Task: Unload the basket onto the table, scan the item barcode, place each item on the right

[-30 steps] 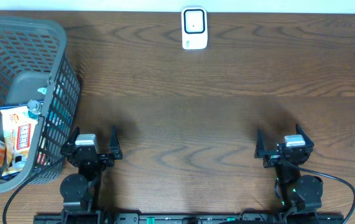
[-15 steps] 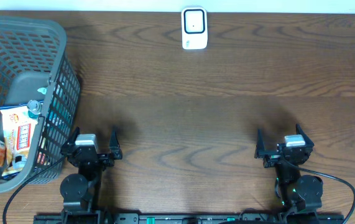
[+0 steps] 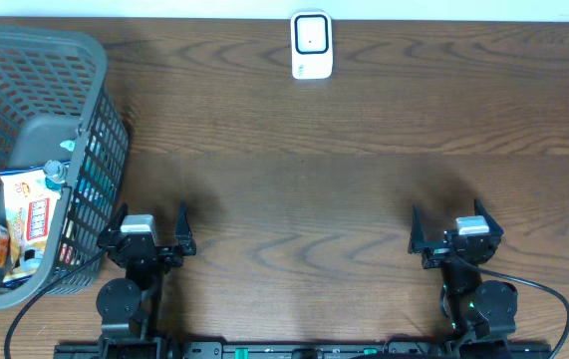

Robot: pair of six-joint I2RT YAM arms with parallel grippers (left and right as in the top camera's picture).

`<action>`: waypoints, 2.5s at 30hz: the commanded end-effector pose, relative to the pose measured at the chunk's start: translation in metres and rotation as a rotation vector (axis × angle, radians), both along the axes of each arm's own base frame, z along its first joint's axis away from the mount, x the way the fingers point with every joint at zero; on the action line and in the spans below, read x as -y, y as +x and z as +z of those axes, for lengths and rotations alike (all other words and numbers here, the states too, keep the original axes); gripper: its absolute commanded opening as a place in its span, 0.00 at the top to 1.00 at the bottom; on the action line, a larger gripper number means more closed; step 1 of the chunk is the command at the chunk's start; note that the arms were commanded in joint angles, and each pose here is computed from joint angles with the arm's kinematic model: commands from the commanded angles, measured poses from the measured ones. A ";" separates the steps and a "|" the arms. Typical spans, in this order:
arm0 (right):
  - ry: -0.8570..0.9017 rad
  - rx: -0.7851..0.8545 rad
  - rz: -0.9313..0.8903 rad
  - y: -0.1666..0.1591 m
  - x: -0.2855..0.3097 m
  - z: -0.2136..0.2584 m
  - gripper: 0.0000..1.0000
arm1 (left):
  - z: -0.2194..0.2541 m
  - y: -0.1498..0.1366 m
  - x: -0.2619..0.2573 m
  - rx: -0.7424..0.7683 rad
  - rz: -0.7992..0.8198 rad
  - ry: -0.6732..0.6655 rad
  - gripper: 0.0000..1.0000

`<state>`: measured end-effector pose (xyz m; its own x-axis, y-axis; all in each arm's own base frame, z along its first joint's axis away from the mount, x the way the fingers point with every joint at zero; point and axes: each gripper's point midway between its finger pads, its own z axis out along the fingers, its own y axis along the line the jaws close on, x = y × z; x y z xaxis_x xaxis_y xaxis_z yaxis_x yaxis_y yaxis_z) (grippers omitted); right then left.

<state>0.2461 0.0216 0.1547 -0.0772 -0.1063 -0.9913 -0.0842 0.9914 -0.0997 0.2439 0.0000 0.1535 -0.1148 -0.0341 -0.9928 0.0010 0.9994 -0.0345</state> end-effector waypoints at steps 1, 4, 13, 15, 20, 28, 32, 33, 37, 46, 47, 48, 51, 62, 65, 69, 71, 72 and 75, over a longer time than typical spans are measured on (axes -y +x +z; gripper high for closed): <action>-0.014 -0.003 -0.006 0.000 0.001 -0.001 0.01 | -0.016 0.000 -0.002 -0.037 0.008 0.014 0.02; -0.014 -0.004 -0.006 0.000 0.001 -0.001 0.01 | -0.016 0.000 -0.002 -0.037 0.008 0.014 0.02; -0.014 -0.004 -0.006 0.000 0.001 -0.001 0.01 | -0.016 0.000 -0.002 -0.037 0.008 0.014 0.02; -0.014 -0.004 -0.006 0.000 0.001 -0.001 0.01 | -0.016 0.000 -0.002 -0.037 0.008 0.014 0.02; -0.014 -0.004 -0.006 0.000 0.001 -0.001 0.01 | -0.016 0.000 -0.002 -0.037 0.008 0.014 0.02; -0.014 -0.004 -0.006 0.000 0.001 -0.001 0.01 | -0.016 0.000 -0.002 -0.037 0.008 0.014 0.02; -0.014 -0.003 -0.006 0.000 0.001 -0.001 0.01 | -0.015 0.000 -0.002 -0.033 0.007 0.013 0.02; -0.014 -0.004 -0.006 0.000 0.001 -0.001 0.01 | -0.015 0.000 -0.001 -0.034 0.003 0.013 0.02; -0.014 -0.004 -0.006 0.000 0.001 -0.001 0.01 | -0.016 0.000 -0.001 -0.035 0.004 0.013 0.02; -0.014 -0.004 -0.006 0.000 0.001 -0.001 0.01 | -0.017 0.000 0.001 -0.042 -0.003 -0.045 0.02; -0.014 -0.004 -0.006 0.000 0.001 -0.001 0.01 | -0.017 0.000 0.001 -0.041 -0.003 -0.045 0.02; -0.014 -0.004 -0.006 0.000 0.001 -0.001 0.01 | -0.017 0.000 0.001 -0.040 -0.004 -0.046 0.02; -0.014 -0.004 -0.006 0.000 0.001 -0.001 0.01 | -0.016 0.000 0.013 -0.041 -0.066 -0.101 0.02; -0.014 -0.003 -0.006 0.000 0.001 -0.001 0.01 | -0.025 -0.007 0.055 -0.105 -0.315 -0.089 0.02; -0.014 -0.004 -0.006 0.000 0.001 -0.001 0.01 | -0.024 -0.007 0.054 -0.111 -0.314 -0.090 0.02; -0.014 -0.004 -0.006 0.000 0.001 -0.001 0.01 | -0.004 -0.006 0.054 -0.077 -0.317 -0.081 0.02; -0.014 -0.004 -0.006 0.000 0.001 -0.001 0.01 | 0.016 -0.007 0.055 -0.042 -0.318 -0.075 0.02; -0.014 -0.004 -0.006 0.000 0.001 -0.001 0.01 | 0.027 -0.008 0.054 -0.025 -0.318 -0.072 0.02; -0.014 -0.004 -0.006 0.000 0.001 -0.001 0.01 | 0.059 -0.013 0.054 -0.003 -0.319 -0.069 0.02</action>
